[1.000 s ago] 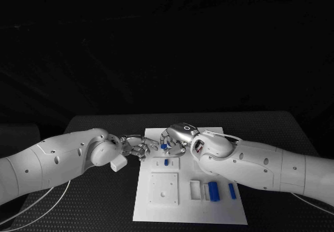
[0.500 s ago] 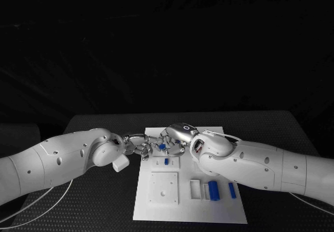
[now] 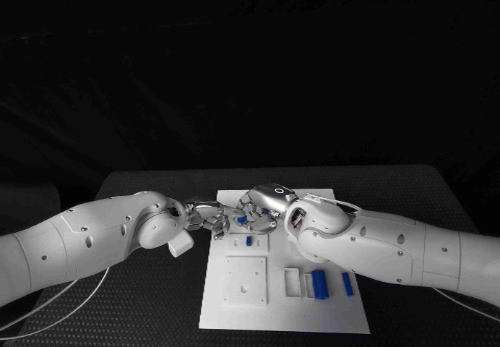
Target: Assemble the parts on the task board
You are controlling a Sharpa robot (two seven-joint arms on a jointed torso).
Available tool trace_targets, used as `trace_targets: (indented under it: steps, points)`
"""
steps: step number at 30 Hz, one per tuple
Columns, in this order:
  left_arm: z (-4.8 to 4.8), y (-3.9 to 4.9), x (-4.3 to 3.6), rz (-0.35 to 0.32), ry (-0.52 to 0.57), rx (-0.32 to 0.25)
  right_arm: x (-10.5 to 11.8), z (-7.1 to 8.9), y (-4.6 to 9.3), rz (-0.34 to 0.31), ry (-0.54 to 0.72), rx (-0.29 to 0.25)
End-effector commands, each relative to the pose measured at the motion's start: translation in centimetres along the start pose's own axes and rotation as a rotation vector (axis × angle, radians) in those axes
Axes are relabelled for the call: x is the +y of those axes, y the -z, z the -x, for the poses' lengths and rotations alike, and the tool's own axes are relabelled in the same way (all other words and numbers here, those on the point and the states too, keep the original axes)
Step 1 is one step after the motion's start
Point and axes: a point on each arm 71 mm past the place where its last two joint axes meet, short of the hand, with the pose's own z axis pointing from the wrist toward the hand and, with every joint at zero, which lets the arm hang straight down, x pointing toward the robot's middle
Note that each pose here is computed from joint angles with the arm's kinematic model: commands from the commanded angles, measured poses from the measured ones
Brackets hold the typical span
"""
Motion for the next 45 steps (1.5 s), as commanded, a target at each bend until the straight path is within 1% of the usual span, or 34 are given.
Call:
trace_targets:
  steps: [1, 20, 33, 37, 41, 45]
  points:
    - [-0.35, -0.11, -0.36, -0.028, -0.001, 0.028, 0.2, -0.1, 0.0, 0.013, -0.004, 0.006]
    - [-0.55, -0.19, -0.38, -0.023, 0.001, 0.056, 0.1, -0.2, 0.0, 0.014, -0.005, 0.021]
    - [-0.42, -0.15, -0.38, -0.030, 0.004, 0.057, -0.1, -0.3, 0.0, 0.013, -0.004, 0.035]
    - [-0.44, -0.13, -0.41, -0.037, 0.004, 0.063, -0.3, -0.2, 0.0, 0.006, -0.010, 0.030]
    - [-0.31, -0.11, -0.42, -0.043, 0.018, 0.057, -0.5, -0.1, 0.0, -0.006, -0.020, 0.016]
    - [-0.27, -0.05, -0.38, -0.044, 0.022, 0.064, -0.8, 0.0, 0.1, -0.019, -0.023, -0.001]
